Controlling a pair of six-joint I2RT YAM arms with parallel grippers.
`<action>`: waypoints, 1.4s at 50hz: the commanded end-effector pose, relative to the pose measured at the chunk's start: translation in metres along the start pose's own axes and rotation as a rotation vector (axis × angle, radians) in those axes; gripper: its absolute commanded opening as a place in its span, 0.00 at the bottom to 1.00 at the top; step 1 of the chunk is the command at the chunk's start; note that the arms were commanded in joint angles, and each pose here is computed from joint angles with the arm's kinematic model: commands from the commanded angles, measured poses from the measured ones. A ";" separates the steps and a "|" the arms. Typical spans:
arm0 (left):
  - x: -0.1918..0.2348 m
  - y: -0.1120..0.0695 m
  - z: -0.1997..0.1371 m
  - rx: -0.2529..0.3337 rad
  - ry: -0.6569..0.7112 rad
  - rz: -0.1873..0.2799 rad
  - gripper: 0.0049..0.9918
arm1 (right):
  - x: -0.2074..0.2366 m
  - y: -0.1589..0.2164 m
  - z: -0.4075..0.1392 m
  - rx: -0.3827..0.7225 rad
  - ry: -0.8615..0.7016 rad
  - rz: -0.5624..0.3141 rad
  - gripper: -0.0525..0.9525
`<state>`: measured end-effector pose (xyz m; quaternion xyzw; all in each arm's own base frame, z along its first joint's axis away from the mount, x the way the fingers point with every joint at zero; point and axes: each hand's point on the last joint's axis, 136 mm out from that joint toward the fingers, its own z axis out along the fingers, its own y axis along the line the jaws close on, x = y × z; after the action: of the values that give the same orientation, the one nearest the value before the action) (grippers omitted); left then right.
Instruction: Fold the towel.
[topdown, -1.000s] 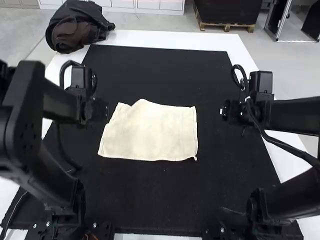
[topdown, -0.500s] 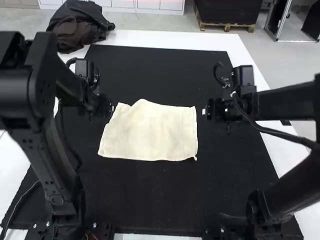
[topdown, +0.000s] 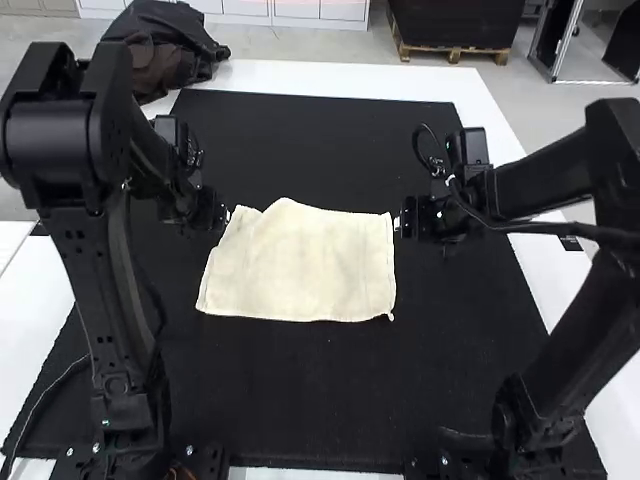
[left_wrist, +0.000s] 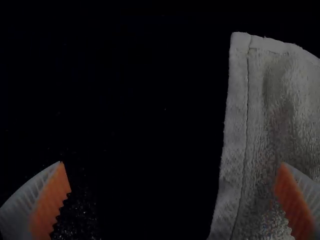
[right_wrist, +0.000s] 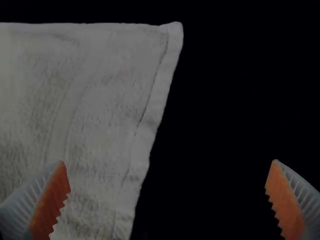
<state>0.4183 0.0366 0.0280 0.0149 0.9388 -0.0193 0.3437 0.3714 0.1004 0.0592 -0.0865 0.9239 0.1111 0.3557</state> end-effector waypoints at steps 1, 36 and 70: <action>-0.013 -0.006 0.004 0.055 -0.024 0.005 0.97 | -0.011 0.012 0.008 -0.030 -0.012 0.003 0.95; -0.018 -0.028 0.036 0.135 0.028 0.014 0.97 | -0.020 0.017 0.045 -0.044 -0.003 0.018 0.95; 0.001 -0.037 0.054 0.145 0.095 0.026 0.97 | -0.011 0.012 0.064 -0.046 0.023 0.022 0.95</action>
<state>0.4497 -0.0047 -0.0070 0.0556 0.9474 -0.0808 0.3046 0.4101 0.1238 0.0200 -0.0831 0.9289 0.1249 0.3385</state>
